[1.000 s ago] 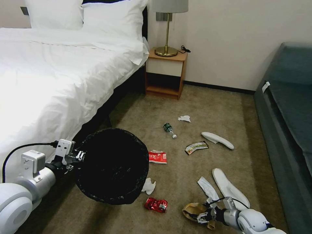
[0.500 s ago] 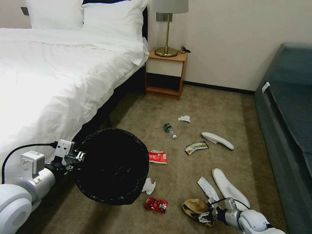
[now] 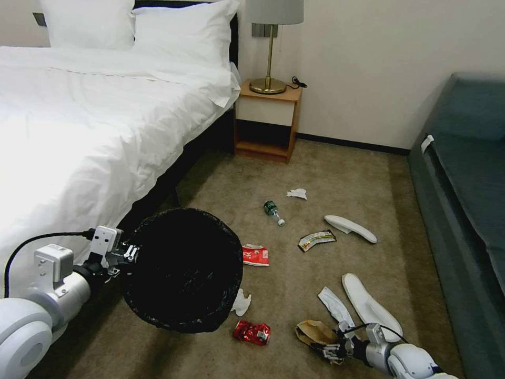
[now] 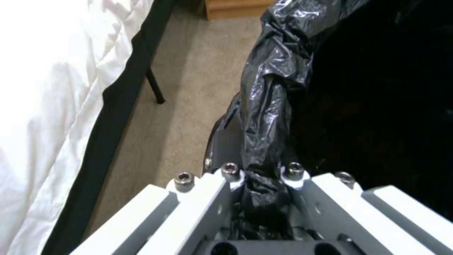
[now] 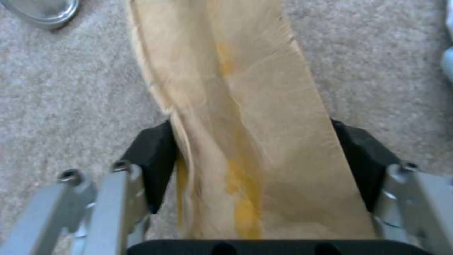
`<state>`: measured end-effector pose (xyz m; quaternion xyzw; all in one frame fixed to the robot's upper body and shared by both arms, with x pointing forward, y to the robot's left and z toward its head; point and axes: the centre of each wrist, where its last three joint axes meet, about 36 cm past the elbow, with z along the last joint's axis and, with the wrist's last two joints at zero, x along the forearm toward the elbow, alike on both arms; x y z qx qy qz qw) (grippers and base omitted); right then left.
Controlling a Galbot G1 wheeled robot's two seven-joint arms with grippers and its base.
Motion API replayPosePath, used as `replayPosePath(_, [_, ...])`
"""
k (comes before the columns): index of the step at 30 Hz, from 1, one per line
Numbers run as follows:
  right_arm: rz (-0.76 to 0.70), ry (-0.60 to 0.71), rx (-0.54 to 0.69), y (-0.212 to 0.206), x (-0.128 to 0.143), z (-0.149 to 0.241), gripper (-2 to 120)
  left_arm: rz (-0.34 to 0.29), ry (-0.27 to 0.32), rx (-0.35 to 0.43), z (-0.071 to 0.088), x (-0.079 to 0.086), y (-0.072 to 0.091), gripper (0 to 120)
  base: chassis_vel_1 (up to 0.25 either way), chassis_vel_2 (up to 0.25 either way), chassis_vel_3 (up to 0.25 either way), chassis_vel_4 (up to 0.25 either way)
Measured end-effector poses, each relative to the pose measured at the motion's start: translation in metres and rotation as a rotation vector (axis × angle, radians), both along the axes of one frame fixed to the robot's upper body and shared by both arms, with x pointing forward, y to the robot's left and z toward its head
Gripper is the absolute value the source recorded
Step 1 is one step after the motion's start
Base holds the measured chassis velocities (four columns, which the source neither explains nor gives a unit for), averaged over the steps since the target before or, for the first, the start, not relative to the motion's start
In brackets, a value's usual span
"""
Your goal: Pick up the trash bin, then pick up the garbage on the floor and place it into the trash bin.
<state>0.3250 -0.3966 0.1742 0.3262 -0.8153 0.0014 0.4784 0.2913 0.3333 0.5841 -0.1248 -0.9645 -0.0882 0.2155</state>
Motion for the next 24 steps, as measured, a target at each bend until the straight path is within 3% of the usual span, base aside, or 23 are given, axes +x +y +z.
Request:
replayPosePath(6, [-0.003, -0.011, -0.016, -0.001, 0.0, 0.0, 44, -0.002, -0.004, 0.001, 0.002, -0.001, 0.0, 1, 0.0, 0.0, 0.0, 0.0])
replayPosePath(16, [-0.024, -0.027, -0.032, -0.005, -0.01, 0.002, 22, -0.006, -0.001, -0.005, 0.001, -0.004, -0.003, 1, 0.0, 0.0, 0.0, 0.0])
replayPosePath(24, [-0.047, -0.081, -0.029, -0.003, -0.021, 0.025, 3, -0.014, 0.001, -0.006, 0.001, -0.005, -0.005, 1, 0.0, 0.0, 0.0, 0.0])
